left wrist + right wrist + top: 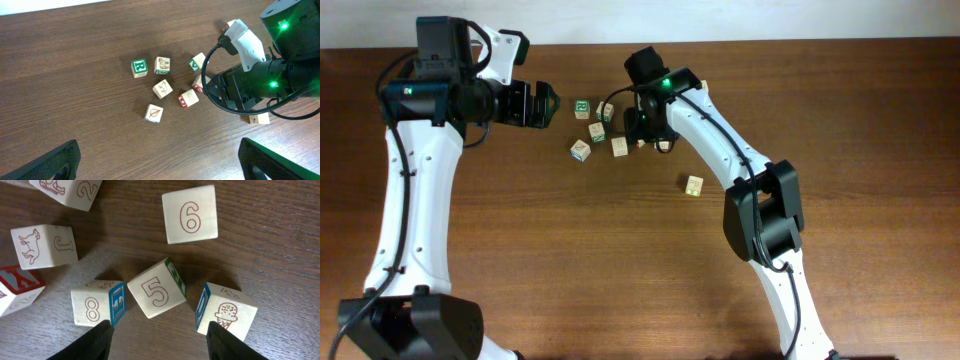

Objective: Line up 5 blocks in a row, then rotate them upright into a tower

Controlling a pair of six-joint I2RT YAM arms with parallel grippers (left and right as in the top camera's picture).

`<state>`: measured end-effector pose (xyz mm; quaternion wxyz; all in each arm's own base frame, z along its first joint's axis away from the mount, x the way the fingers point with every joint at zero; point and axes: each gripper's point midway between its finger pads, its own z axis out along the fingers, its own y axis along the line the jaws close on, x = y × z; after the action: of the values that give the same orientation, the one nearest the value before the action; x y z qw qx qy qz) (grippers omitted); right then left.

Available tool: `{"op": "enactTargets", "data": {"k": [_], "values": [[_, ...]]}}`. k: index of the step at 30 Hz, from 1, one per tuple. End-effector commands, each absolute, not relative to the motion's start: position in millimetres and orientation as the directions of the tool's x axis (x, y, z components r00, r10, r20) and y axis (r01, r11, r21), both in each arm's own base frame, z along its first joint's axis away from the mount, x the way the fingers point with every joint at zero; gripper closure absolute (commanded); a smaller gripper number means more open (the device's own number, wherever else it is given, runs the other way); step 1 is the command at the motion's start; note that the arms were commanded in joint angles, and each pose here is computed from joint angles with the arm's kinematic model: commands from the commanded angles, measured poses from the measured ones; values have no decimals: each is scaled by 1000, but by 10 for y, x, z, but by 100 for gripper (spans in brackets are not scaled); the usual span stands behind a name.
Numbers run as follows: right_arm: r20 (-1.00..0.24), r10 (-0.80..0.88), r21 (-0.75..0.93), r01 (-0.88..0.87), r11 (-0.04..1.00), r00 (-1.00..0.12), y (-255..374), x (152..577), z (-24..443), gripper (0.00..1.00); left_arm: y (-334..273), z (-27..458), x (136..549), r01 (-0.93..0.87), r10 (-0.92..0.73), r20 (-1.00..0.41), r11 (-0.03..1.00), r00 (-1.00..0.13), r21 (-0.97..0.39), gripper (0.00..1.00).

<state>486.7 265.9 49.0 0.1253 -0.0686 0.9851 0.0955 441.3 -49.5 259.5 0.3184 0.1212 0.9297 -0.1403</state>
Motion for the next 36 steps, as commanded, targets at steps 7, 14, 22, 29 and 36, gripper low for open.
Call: {"op": "enactTargets", "data": {"k": [7, 14, 22, 29, 36], "values": [[-292, -86, 116, -125, 985, -952, 2644, 4944, 446, 40, -480, 2694, 4440, 313, 129, -644, 932, -754, -180, 1], [-294, -8, 83, -34, 996, -956, 2382, 5021, 640, 44, -480, 2694, 4440, 313, 129, -644, 932, -754, -180, 1], [-249, 65, 48, 55, 997, -966, 2200, 5033, 245, 48, -480, 2694, 4440, 313, 129, -644, 932, -754, -180, 1], [-223, 61, 35, 54, 998, -973, 2195, 4993, 115, 58, -480, 2694, 4440, 313, 129, -644, 932, -754, -180, 1], [-15, 48, 111, 46, 993, -999, 2299, 4540, 80, 72, -480, 2694, 4440, 313, 129, -644, 932, -754, -180, 1]]}}
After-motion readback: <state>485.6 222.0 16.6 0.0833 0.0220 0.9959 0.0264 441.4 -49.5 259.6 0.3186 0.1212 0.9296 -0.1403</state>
